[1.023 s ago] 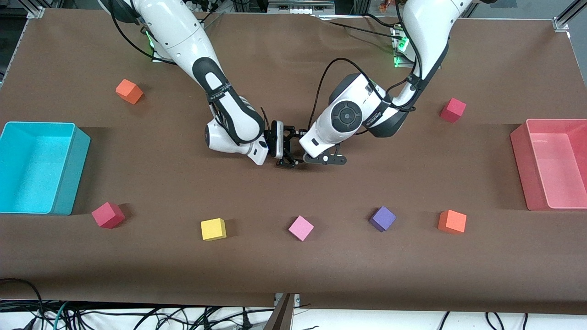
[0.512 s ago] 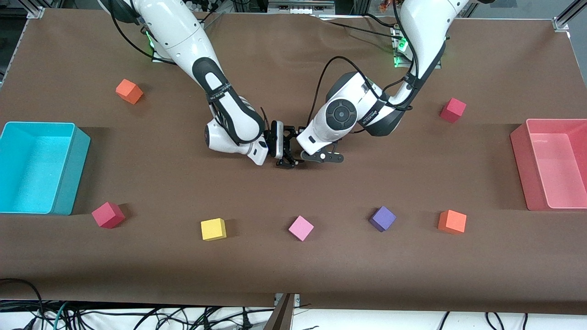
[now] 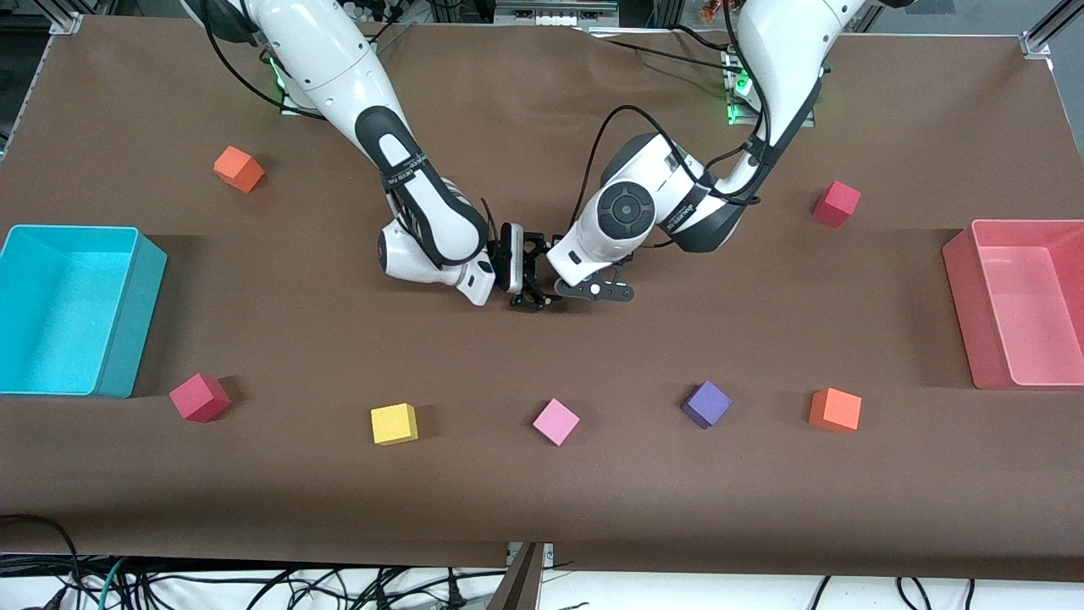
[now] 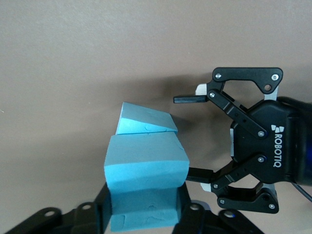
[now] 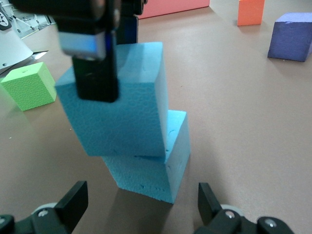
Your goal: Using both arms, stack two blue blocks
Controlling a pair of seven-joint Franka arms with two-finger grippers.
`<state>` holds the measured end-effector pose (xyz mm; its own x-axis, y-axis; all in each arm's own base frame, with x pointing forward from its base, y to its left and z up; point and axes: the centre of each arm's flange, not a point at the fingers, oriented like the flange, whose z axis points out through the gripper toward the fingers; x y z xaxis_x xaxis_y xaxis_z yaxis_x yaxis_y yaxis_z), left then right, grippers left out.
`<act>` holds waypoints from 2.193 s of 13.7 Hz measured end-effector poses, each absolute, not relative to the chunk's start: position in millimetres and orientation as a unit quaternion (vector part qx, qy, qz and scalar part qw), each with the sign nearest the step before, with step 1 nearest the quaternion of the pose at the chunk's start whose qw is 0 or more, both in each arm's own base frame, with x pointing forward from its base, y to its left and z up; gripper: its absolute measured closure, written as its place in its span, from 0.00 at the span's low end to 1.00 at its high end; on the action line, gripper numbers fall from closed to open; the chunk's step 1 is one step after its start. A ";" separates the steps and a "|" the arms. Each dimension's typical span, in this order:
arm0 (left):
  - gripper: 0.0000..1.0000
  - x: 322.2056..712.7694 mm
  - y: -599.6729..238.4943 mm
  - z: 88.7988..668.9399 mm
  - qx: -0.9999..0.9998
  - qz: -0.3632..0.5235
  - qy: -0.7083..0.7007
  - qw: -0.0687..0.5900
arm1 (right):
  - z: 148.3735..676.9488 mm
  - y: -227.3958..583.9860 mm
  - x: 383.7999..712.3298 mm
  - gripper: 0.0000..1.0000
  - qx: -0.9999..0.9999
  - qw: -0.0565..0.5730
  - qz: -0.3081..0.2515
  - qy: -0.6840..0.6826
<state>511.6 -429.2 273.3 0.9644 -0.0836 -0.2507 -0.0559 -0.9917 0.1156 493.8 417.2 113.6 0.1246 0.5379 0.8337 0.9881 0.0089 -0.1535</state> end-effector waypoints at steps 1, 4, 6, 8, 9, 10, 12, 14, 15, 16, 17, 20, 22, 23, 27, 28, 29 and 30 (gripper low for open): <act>0.32 510.9 -430.0 272.4 0.990 -0.129 -0.036 0.054 | 113.6 417.2 493.8 0.00 -0.642 0.388 -0.290 -0.595; 0.03 511.6 -429.4 272.1 0.990 -0.129 -0.035 0.053 | 113.6 416.8 494.1 0.00 -0.642 0.388 -0.290 -0.595; 0.00 515.1 -428.3 277.2 0.990 -0.125 -0.032 0.056 | 113.5 416.6 494.2 0.00 -0.642 0.388 -0.290 -0.595; 0.00 518.0 -426.5 293.5 0.990 -0.125 -0.033 0.052 | 113.5 415.9 494.8 0.00 -0.643 0.388 -0.290 -0.593; 0.00 518.8 -423.3 305.9 0.990 -0.128 -0.033 0.048 | 113.5 414.9 495.7 0.00 -0.644 0.387 -0.290 -0.593; 0.00 519.5 -417.5 321.6 0.990 -0.130 -0.033 0.041 | 113.8 413.1 497.6 0.00 -0.645 0.386 -0.291 -0.592; 0.00 522.0 -398.4 357.7 0.990 -0.134 -0.026 0.028 | 115.3 404.3 506.4 0.00 -0.648 0.379 -0.295 -0.591; 0.00 523.1 -376.4 392.3 0.990 -0.136 -0.018 0.015 | 116.7 386.6 522.5 0.00 -0.648 0.361 -0.295 -0.602; 0.00 523.6 -363.6 406.5 0.990 -0.142 -0.018 0.008 | 119.4 376.9 532.3 0.00 -0.651 0.351 -0.289 -0.608; 0.00 525.0 -349.6 417.1 0.988 -0.153 -0.026 0.001 | 124.8 369.5 541.8 0.00 -0.657 0.344 -0.281 -0.610; 0.00 529.6 -331.8 426.2 0.986 -0.162 -0.035 -0.002 | 133.8 362.1 553.2 0.00 -0.664 0.333 -0.269 -0.613; 0.00 554.8 -260.9 450.3 0.983 -0.171 -0.059 0.007 | 173.0 332.6 595.9 0.00 -0.687 0.278 -0.235 -0.629; 0.00 568.1 -212.8 466.6 0.984 -0.163 -0.066 0.012 | 197.7 303.7 625.9 0.00 -0.707 0.247 -0.213 -0.628; 0.00 573.5 -187.0 474.0 0.985 -0.155 -0.071 0.005 | 210.5 285.6 642.2 0.00 -0.714 0.230 -0.205 -0.628; 0.00 577.3 -80.9 512.1 0.991 -0.118 -0.060 -0.002 | 260.5 228.8 691.6 0.00 -0.721 0.151 -0.209 -0.644; 0.00 573.1 -64.3 521.6 0.994 -0.100 -0.050 -0.002 | 268.4 217.4 698.9 0.00 -0.725 0.138 -0.211 -0.641; 0.00 568.1 -53.4 529.1 0.996 -0.075 -0.042 -0.003 | 272.2 203.5 704.6 0.00 -0.731 0.131 -0.214 -0.635; 0.00 562.9 -47.6 534.2 0.998 -0.050 -0.037 -0.003 | 273.8 185.4 710.5 0.00 -0.739 0.125 -0.216 -0.626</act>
